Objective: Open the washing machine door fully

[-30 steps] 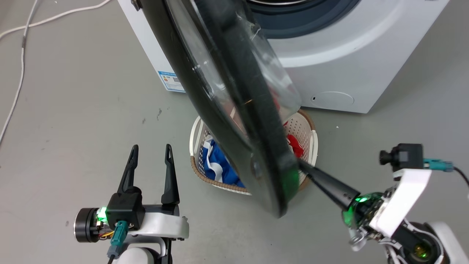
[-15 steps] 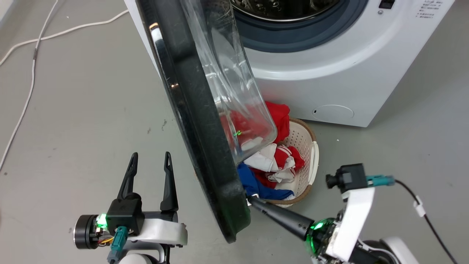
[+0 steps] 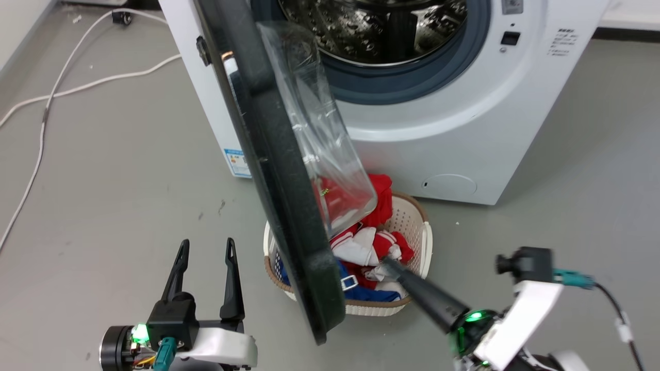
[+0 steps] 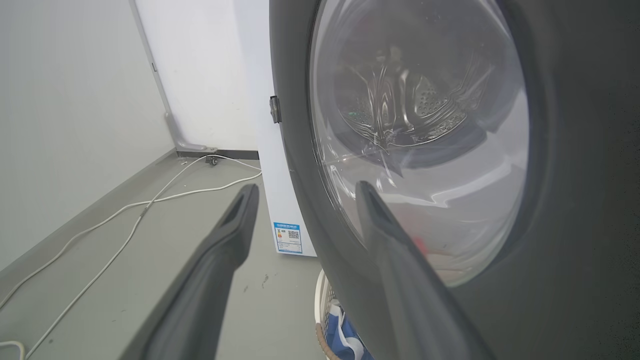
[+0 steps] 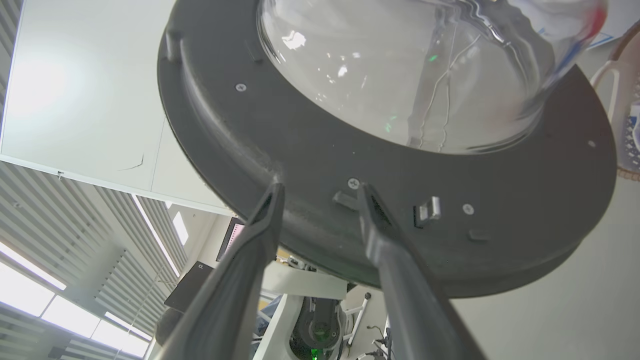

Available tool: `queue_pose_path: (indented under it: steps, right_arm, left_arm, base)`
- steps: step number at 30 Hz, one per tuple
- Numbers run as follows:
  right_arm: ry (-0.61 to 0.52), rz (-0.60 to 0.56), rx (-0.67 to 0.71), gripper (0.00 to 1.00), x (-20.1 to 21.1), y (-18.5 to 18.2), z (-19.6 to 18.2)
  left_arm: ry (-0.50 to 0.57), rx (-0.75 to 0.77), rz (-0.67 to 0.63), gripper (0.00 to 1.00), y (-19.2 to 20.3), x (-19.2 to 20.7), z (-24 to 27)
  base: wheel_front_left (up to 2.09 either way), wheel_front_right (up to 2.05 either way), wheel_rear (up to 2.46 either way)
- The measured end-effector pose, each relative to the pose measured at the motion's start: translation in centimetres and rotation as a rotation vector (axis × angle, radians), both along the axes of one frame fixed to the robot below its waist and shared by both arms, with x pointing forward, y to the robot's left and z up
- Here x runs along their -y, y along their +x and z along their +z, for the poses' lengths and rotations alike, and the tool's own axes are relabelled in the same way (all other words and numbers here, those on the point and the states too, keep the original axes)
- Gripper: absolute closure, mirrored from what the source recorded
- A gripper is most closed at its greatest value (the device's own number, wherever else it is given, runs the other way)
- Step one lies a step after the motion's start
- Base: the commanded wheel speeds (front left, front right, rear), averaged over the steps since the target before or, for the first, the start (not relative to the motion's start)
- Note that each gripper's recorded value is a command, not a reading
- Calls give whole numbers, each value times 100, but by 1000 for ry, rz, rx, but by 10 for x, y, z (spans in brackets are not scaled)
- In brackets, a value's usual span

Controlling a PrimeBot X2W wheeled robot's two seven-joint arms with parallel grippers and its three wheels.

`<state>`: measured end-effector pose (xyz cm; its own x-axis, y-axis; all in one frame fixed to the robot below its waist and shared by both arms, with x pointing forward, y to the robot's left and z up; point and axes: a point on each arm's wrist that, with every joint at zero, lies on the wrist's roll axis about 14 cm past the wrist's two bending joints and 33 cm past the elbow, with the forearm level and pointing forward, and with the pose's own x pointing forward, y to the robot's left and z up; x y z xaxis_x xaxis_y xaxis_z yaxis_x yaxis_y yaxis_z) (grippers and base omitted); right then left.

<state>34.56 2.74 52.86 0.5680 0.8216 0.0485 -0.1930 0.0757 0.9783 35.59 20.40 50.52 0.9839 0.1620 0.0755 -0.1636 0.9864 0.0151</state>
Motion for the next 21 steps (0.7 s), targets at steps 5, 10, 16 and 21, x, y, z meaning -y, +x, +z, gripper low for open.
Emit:
queue_pose_path:
  steps: [5, 10, 16, 21]
  right_arm:
    - [-74, -248, 150, 0, 41, 22, 18]
    - [-232, -551, 344, 0, 94, 41, 26]
    - [-498, -782, 579, 0, 148, 48, 30]
    - [-754, -882, 827, 0, 168, 47, 58]
  left_arm:
    - [3, 14, -10, 0, -5, 2, 4]
    - [7, 22, -16, 0, -11, 3, 7]
    - [8, 31, -25, 0, -18, 5, 9]
    - [12, 38, -33, 0, -22, 6, 11]
  base:
    - [0, 0, 0]
    - [0, 0, 0]
    - [0, 0, 0]
    - [0, 0, 0]
